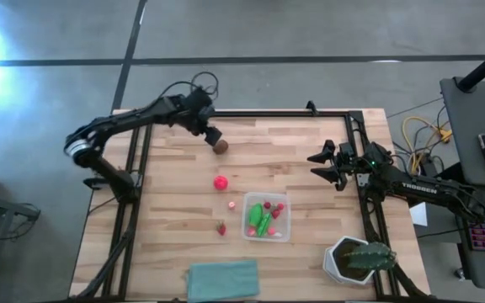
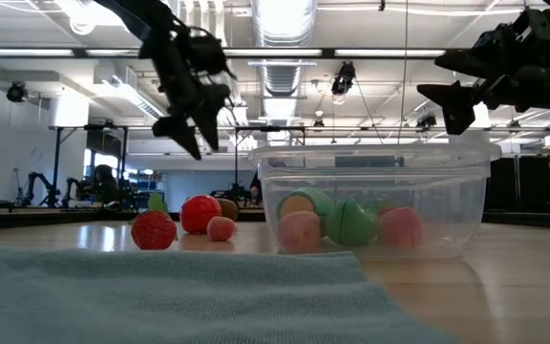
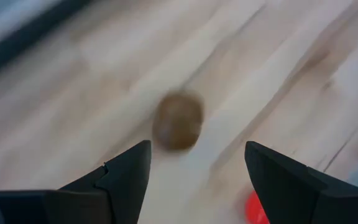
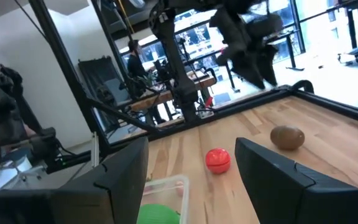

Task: Pick and placing Produce into tupperware
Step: Put the kiwi into the transparent container

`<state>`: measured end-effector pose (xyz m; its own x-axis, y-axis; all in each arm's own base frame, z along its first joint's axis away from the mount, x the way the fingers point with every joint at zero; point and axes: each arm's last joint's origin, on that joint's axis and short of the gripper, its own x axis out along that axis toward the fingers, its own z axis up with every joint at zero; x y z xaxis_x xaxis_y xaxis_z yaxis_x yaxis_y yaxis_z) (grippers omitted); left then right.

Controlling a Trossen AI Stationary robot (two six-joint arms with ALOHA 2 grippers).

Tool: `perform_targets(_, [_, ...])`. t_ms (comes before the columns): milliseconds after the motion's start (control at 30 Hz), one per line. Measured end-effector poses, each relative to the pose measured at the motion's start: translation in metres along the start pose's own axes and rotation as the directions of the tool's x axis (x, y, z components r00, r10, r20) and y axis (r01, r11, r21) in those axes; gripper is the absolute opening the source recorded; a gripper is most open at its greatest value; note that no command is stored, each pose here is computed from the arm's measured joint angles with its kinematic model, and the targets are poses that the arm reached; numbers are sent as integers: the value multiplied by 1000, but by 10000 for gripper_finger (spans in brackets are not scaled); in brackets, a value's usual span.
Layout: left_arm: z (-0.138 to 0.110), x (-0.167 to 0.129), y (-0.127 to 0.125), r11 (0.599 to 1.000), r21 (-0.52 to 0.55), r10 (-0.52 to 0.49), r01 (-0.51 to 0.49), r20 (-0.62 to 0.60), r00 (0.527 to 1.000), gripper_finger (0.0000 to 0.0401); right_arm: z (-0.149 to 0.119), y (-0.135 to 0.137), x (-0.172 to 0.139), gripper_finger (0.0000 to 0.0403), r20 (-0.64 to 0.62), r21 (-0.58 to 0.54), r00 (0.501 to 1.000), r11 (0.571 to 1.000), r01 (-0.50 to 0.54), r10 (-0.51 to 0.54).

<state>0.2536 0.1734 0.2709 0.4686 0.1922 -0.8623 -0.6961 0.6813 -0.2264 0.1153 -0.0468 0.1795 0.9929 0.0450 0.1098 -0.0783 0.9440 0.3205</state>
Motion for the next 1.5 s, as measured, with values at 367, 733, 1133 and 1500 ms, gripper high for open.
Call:
perform_targets(367, [15,44,-7,969,222,149,-110,-169,974,246,0,0,0,233,0,-3,1000,1000,0,0])
perform_targets(733, [12,63,-16,932,354,154,-80,-186,970,280,0,0,0,233,0,-3,1000,1000,0,0])
perform_targets(1133, [7,96,-13,951,301,152,-64,-277,949,289,0,0,0,233,0,-3,1000,1000,0,0])
perform_targets(1500, [14,113,-14,947,308,176,-89,-268,947,287,0,0,0,233,0,-3,1000,1000,0,0])
